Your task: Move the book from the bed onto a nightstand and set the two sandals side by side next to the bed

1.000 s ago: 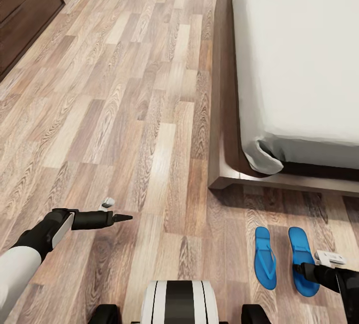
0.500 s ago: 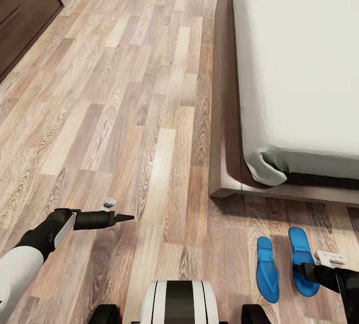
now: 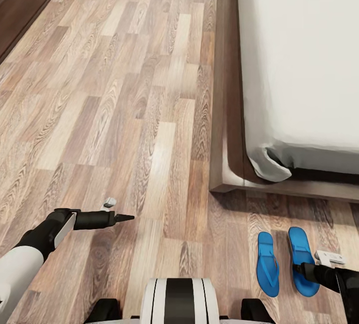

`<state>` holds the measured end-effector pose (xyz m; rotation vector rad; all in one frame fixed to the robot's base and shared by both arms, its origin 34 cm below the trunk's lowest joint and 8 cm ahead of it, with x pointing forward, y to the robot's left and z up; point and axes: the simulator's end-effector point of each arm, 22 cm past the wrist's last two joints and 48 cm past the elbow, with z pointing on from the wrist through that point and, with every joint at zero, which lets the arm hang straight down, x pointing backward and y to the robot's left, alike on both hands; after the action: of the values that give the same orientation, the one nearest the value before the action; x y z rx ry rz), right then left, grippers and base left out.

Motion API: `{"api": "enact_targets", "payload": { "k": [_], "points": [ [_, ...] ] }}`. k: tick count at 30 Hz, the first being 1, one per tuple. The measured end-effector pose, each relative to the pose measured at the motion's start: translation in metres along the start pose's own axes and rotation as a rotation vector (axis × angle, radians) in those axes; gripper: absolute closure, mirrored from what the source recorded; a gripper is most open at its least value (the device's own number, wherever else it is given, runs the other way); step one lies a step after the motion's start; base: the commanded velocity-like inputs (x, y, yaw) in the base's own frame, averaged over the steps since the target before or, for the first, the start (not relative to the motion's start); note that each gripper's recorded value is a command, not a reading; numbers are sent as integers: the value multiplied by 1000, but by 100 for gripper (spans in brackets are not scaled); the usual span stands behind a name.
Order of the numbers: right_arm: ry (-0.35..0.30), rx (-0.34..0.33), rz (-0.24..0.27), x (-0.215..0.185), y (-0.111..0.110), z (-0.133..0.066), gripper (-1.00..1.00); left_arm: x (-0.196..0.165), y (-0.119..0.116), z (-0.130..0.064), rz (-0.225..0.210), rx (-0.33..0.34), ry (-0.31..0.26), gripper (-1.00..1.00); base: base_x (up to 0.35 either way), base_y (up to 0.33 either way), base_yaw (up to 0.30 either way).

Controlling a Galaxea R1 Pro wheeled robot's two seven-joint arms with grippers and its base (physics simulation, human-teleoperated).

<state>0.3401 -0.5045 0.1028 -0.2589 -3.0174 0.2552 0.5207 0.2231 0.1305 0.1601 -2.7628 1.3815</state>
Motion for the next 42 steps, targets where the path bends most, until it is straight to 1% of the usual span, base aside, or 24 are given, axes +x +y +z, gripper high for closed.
{"api": "enact_targets", "payload": {
  "k": [6, 16, 32, 36, 42],
  "points": [
    [0, 0, 0, 0, 0, 0, 100, 0, 0, 0, 0, 1, 0, -100, 0, 0, 0],
    [40, 8, -7, 15, -1, 13, 100, 13, 16, 11, -32, -1, 23, -100, 0, 0, 0],
    [40, 6, -8, 15, 0, 13, 100, 13, 16, 12, -34, 0, 24, -100, 0, 0, 0],
    [56, 9, -11, 21, 0, 18, 100, 19, 22, 16, -47, -1, 34, -100, 0, 0, 0],
    [54, 9, -11, 20, 0, 18, 100, 19, 22, 16, -47, 0, 34, -100, 0, 0, 0]
  ]
}}
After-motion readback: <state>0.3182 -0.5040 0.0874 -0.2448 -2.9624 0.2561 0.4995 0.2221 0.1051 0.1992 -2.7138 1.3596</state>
